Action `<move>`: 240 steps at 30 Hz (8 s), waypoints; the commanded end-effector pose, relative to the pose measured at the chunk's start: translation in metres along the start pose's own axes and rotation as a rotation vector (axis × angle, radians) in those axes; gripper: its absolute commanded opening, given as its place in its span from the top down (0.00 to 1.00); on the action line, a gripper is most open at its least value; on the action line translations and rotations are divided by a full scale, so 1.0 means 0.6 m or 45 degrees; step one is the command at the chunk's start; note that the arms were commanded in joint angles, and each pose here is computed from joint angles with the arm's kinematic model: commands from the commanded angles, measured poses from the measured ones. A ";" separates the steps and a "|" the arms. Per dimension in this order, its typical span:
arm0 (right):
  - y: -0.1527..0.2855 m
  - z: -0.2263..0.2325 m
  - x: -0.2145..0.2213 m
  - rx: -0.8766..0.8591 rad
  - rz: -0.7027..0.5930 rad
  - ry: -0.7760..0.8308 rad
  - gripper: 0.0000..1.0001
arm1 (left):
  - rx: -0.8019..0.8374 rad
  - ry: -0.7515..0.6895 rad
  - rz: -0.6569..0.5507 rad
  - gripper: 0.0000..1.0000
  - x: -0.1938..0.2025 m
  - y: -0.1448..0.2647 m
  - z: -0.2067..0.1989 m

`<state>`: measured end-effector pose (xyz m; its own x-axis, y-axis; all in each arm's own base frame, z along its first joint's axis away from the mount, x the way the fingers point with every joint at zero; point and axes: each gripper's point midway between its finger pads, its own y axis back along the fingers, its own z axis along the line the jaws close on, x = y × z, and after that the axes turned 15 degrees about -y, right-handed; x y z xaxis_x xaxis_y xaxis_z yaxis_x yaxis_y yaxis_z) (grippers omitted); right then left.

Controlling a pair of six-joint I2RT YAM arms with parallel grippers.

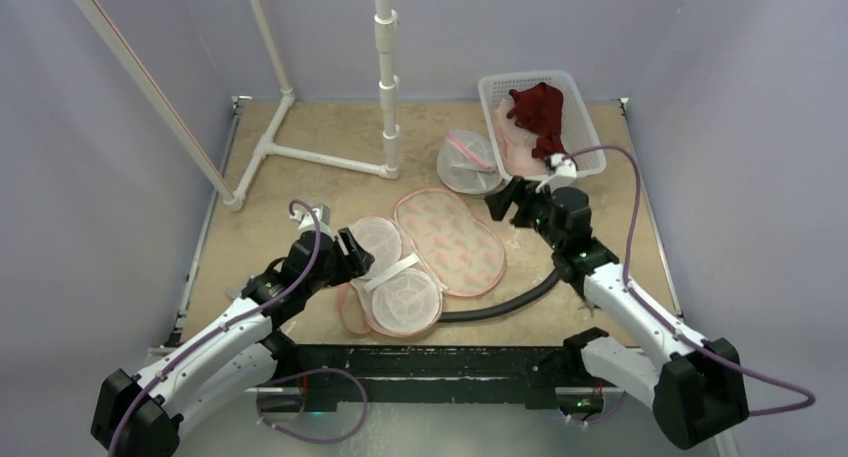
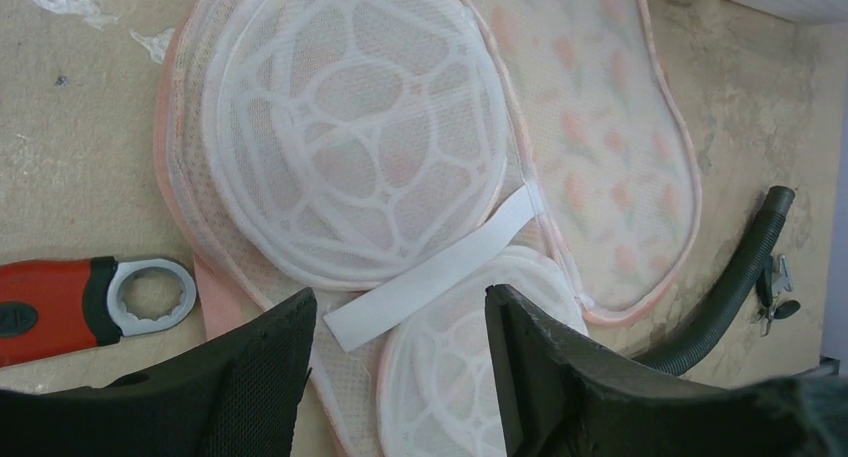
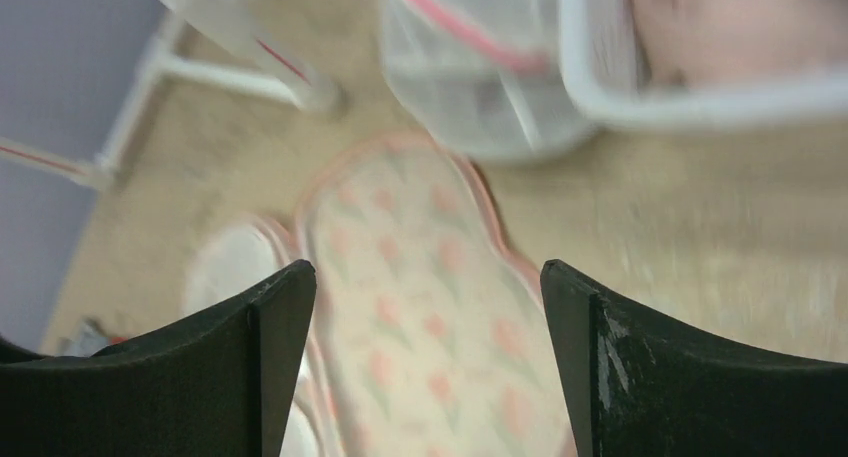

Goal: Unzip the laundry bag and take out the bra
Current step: Close the laundry bag at the center of the board, then move the laundry bag to the center of the board.

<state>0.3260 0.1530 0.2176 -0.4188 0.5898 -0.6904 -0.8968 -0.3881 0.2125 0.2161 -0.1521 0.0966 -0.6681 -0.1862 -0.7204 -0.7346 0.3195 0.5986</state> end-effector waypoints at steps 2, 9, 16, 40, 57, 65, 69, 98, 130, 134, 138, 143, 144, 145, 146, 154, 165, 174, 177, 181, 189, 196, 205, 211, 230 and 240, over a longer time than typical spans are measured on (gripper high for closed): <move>0.003 -0.102 0.103 0.187 0.161 -0.061 0.21 | 0.021 0.053 -0.026 0.39 0.008 -0.003 0.003; -0.014 -0.177 0.167 0.342 0.277 -0.045 0.39 | 0.024 0.081 -0.044 0.42 0.007 0.005 0.004; -0.023 -0.195 0.188 0.416 0.354 -0.058 0.44 | 0.011 0.089 -0.048 0.42 0.008 0.010 0.009; -0.010 -0.135 0.173 0.401 0.434 0.081 1.00 | 0.077 0.091 -0.116 0.42 -0.036 0.011 -0.023; 0.053 0.132 0.140 -0.335 0.411 0.411 1.00 | -0.025 0.037 -0.169 0.42 -0.082 0.027 -0.016; 0.085 0.231 0.239 -0.517 0.402 0.606 1.00 | -0.177 0.052 -0.182 0.42 -0.081 0.045 0.025; 0.096 0.262 0.314 -0.601 0.484 0.723 1.00 | -0.251 0.049 -0.236 0.41 -0.102 0.069 0.041; -0.008 0.100 0.312 -0.404 0.736 0.059 0.17 | -0.047 0.124 -0.090 0.44 -0.023 0.032 0.012; -0.049 0.029 0.474 -0.381 1.135 -0.060 0.48 | -0.038 0.181 0.082 0.50 0.076 -0.038 0.030; -0.048 0.038 0.481 -0.395 1.158 -0.087 0.64 | -0.034 0.168 0.077 0.50 0.071 -0.037 0.027; -0.052 0.056 0.466 -0.421 1.119 -0.103 0.78 | -0.031 0.160 0.068 0.51 0.063 -0.036 0.023; -0.057 0.072 0.445 -0.427 1.063 -0.102 0.90 | -0.069 0.145 0.066 0.50 0.056 -0.034 0.029; -0.057 0.071 0.445 -0.421 1.060 -0.100 0.91 | -0.094 0.146 0.072 0.49 0.057 -0.033 0.034; -0.056 0.067 0.446 -0.409 1.059 -0.100 0.92 | -0.123 0.148 0.084 0.47 0.061 -0.031 0.041; -0.055 0.063 0.446 -0.397 1.056 -0.098 0.91 | -0.152 0.156 0.092 0.45 0.063 -0.028 0.048; -0.044 0.046 0.449 -0.372 1.043 -0.077 0.68 | -0.128 0.247 0.129 0.33 0.088 -0.008 0.050; -0.026 0.054 0.455 -0.409 1.079 -0.095 0.58 | -0.058 0.275 0.229 0.44 0.132 -0.052 0.036; -0.016 0.077 0.444 -0.437 1.067 -0.079 0.55 | -0.035 0.241 0.179 0.92 0.112 -0.051 0.030; -0.011 0.093 0.423 -0.447 1.046 -0.054 0.48 | -0.030 0.220 0.135 1.00 0.083 -0.042 0.021; -0.010 0.123 0.359 -0.411 0.925 0.015 0.31 | -0.050 0.173 0.062 1.00 0.035 -0.018 0.013; 0.010 0.164 0.224 -0.373 0.633 0.116 0.16 | -0.287 0.103 -0.134 1.00 -0.077 0.011 0.037; 0.033 0.132 0.222 -0.347 0.562 0.114 0.17 | -0.395 0.195 -0.386 1.00 -0.173 0.024 0.043; 0.042 0.107 0.241 -0.356 0.558 0.109 0.18 | -0.452 0.349 -0.657 1.00 -0.312 0.015 0.083; 0.043 0.096 0.252 -0.362 0.567 0.121 0.18 | -0.349 0.510 -0.663 1.00 -0.329 -0.039 0.131; 0.027 0.072 0.261 -0.277 0.553 0.102 0.16 | -0.605 0.641 -0.292 0.41 -0.120 -0.073 0.218; -0.001 0.023 0.143 0.065 0.099 -0.029 0.02 | -0.429 0.404 -0.198 0.36 -0.128 0.000 0.161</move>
<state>0.2574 0.2452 0.1345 -0.6722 0.4068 -0.6186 -0.7110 -0.5875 0.3864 0.2913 -0.0341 0.1032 -0.4179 -0.5929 -0.6883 -0.7809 -0.1526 0.6057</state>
